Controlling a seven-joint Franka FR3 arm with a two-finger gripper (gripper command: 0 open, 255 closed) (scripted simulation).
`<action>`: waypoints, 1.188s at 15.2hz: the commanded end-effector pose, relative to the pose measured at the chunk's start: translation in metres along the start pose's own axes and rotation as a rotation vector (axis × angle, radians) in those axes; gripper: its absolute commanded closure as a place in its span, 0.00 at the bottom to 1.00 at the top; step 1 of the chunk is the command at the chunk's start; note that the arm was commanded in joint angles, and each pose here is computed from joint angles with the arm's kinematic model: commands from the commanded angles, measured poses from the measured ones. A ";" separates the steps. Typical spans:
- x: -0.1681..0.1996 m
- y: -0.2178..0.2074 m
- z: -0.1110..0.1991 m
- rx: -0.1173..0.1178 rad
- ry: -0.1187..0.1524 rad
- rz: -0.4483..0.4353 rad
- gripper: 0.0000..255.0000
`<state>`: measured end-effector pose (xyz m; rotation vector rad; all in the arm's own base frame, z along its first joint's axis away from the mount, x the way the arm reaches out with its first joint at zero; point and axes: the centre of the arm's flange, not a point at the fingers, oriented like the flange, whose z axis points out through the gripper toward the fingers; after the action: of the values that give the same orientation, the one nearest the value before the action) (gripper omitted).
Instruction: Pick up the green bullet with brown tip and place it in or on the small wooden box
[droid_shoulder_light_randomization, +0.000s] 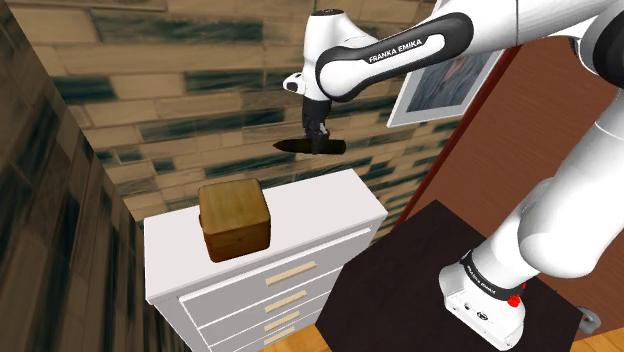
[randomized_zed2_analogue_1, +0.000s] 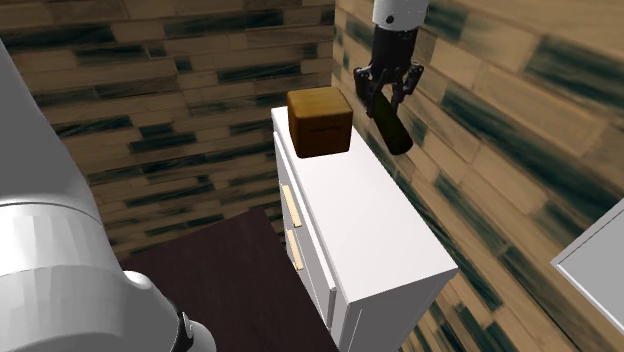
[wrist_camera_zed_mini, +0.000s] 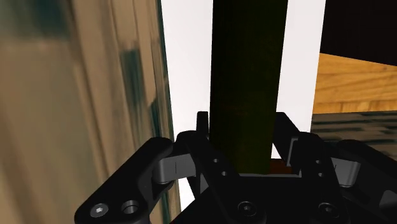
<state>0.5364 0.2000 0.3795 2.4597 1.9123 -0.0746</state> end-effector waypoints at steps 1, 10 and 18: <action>0.012 -0.004 -0.004 0.000 0.000 0.000 1.00; 0.126 -0.039 -0.014 0.000 0.000 0.000 1.00; 0.237 -0.073 -0.024 0.000 0.000 0.000 1.00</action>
<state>0.5250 0.4259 0.3905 2.4574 1.9153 -0.0753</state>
